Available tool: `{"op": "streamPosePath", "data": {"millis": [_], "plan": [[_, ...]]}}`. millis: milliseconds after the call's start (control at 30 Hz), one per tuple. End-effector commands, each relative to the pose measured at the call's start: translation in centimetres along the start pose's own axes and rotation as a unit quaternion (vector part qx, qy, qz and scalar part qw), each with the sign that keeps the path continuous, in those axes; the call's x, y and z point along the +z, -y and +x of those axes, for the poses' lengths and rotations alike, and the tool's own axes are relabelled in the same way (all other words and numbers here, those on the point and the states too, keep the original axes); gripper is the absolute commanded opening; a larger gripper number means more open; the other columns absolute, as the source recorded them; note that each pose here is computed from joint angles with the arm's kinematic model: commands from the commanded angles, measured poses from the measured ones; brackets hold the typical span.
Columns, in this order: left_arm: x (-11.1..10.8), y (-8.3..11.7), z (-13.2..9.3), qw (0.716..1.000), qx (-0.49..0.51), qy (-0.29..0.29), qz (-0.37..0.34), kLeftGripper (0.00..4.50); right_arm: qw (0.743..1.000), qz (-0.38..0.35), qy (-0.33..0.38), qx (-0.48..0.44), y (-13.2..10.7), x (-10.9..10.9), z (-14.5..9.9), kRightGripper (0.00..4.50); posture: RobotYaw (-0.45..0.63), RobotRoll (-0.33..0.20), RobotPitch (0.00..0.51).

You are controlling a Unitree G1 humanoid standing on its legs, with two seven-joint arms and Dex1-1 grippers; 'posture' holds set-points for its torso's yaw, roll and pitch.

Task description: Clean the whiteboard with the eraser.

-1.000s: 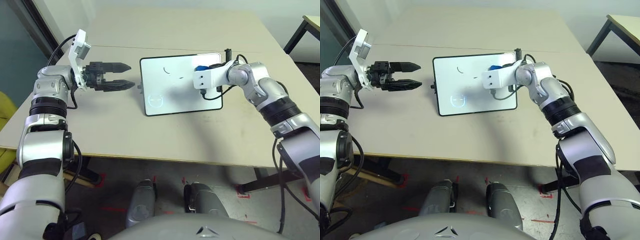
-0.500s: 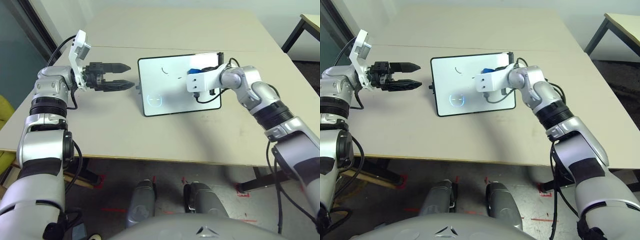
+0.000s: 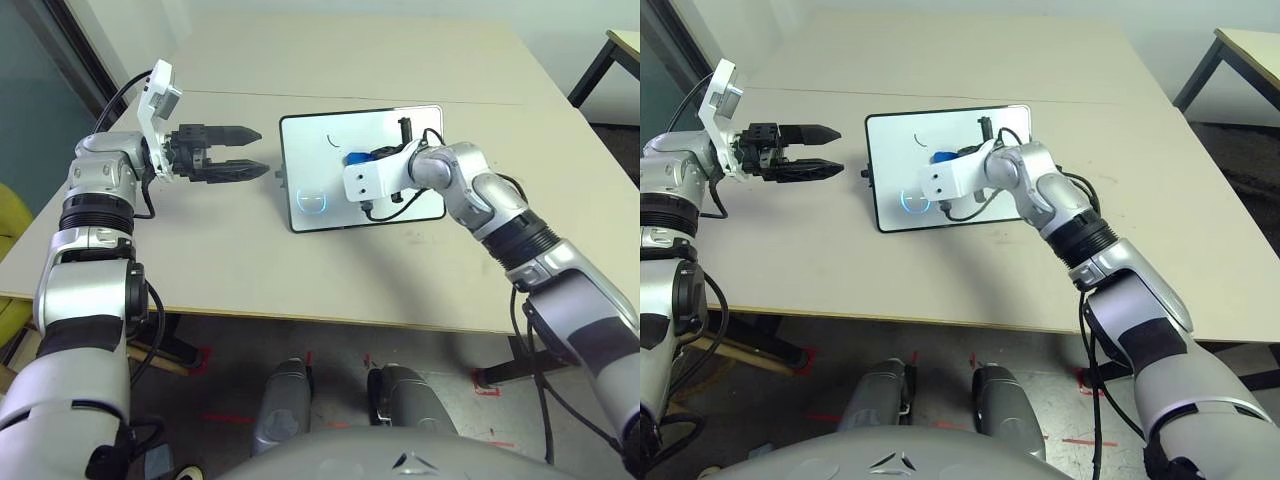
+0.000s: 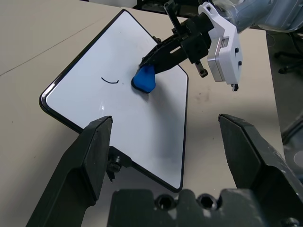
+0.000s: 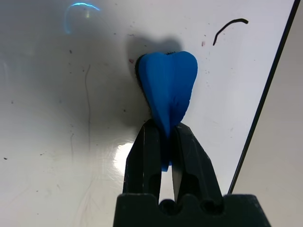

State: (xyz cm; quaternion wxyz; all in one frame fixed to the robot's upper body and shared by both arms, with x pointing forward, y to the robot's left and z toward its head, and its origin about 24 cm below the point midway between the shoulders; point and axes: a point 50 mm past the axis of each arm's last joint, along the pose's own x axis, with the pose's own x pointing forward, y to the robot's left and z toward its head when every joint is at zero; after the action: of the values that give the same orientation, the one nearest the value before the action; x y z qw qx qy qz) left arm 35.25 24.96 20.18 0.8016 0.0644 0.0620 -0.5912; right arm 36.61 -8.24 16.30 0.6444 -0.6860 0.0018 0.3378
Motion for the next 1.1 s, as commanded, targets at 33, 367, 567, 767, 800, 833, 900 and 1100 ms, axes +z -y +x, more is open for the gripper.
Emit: {"op": "streamPosePath", "data": {"millis": [33, 367, 567, 767, 800, 833, 900, 1100], "plan": [[0.5, 0.0, 0.1, 1.000, -0.004, 0.001, 0.009, 4.50, 1.000, -0.006, -0.004, 0.017, -0.8, -0.2, 0.1, 0.11, 0.14, 0.000, 0.052], [0.5, 0.0, 0.3, 1.000, -0.005, 0.002, 0.009, 4.50, 0.999, 0.030, 0.011, -0.025, 2.1, -0.5, -1.9, 0.11, 0.13, 0.000, 0.048], [0.5, -0.1, 0.4, 1.000, -0.006, 0.004, 0.009, 4.50, 0.998, 0.044, 0.013, -0.037, 3.0, -0.6, -2.2, 0.11, 0.13, 0.000, 0.048], [0.5, -0.1, 0.5, 1.000, -0.006, 0.004, 0.009, 4.50, 0.999, 0.039, 0.009, -0.033, 2.5, -0.3, -1.0, 0.11, 0.13, 0.000, 0.047], [0.5, -0.1, 0.4, 1.000, -0.005, 0.005, 0.009, 4.50, 0.999, 0.034, 0.007, -0.032, 2.4, -0.2, -0.7, 0.11, 0.13, 0.000, 0.048], [0.5, -0.1, 0.4, 1.000, -0.005, 0.005, 0.009, 4.50, 0.999, 0.034, 0.006, -0.033, 2.3, -0.1, -0.3, 0.11, 0.13, 0.000, 0.048], [0.4, 0.0, 0.3, 1.000, -0.004, 0.005, 0.008, 4.50, 0.999, 0.033, 0.006, -0.035, 2.1, 0.1, 0.3, 0.11, 0.13, 0.000, 0.048], [0.4, 0.0, 0.0, 1.000, 0.000, 0.005, 0.007, 4.50, 0.999, 0.026, 0.007, -0.039, 2.1, 0.9, 1.5, 0.11, 0.15, 0.000, 0.051]]}}
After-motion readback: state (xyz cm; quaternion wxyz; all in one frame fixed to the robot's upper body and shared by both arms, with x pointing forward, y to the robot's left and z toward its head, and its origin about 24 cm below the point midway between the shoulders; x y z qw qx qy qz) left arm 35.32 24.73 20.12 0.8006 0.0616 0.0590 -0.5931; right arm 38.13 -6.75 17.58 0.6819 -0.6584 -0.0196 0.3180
